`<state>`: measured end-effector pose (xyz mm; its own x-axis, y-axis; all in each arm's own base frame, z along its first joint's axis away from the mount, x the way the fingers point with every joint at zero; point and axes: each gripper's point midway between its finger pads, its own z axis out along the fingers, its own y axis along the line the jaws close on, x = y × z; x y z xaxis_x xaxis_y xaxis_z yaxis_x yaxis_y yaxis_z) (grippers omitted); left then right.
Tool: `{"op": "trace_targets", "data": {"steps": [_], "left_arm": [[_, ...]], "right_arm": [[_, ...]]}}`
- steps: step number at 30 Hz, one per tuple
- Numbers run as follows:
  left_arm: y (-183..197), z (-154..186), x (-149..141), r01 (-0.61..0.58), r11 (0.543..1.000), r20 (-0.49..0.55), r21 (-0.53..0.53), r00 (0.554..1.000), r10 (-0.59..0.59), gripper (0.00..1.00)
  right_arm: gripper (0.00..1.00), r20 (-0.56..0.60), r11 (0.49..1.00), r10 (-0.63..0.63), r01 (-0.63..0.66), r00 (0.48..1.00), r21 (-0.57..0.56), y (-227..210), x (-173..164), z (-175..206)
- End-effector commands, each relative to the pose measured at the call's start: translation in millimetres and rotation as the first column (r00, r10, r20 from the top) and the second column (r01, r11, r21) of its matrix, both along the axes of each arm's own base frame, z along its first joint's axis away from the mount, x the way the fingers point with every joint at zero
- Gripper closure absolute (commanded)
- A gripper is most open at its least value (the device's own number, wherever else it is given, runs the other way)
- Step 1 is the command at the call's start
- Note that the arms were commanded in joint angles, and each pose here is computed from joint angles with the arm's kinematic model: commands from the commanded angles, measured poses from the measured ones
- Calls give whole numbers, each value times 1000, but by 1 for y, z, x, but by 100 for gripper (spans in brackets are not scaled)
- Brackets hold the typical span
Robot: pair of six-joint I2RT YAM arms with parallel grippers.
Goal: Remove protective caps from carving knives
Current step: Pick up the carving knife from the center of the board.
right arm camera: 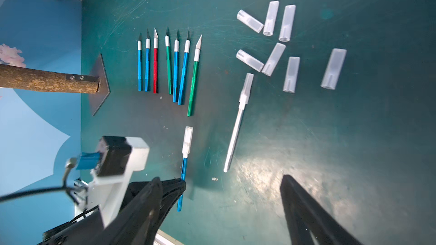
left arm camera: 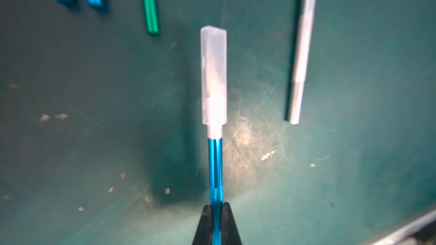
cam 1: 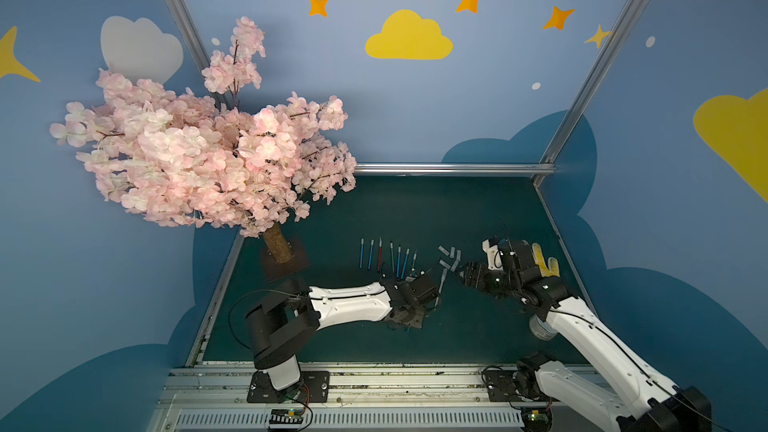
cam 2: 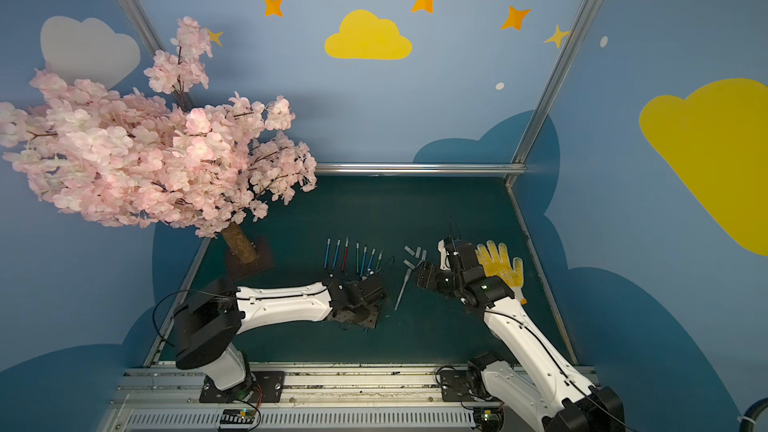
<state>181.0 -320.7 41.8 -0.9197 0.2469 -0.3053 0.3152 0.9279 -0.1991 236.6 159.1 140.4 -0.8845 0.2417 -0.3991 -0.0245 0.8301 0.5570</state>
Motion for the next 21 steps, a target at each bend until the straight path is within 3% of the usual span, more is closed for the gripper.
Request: {"op": "trace_targets", "data": {"steps": [1, 13, 21], "left_arm": [[-7, 12, 6, 26, 997, 47, -68, 999, -23, 95], [-8, 34, 15, 109, 983, 198, -151, 977, -78, 94], [-15, 40, 19, 145, 972, 240, -188, 966, -98, 93]], "right_arm": [[27, 6, 999, -10, 10, 1000, 45, 15, 9, 5], [47, -68, 1000, -7, 6, 998, -9, 50, 19, 6], [54, -100, 999, 25, -28, 995, -30, 73, 22, 3]]}}
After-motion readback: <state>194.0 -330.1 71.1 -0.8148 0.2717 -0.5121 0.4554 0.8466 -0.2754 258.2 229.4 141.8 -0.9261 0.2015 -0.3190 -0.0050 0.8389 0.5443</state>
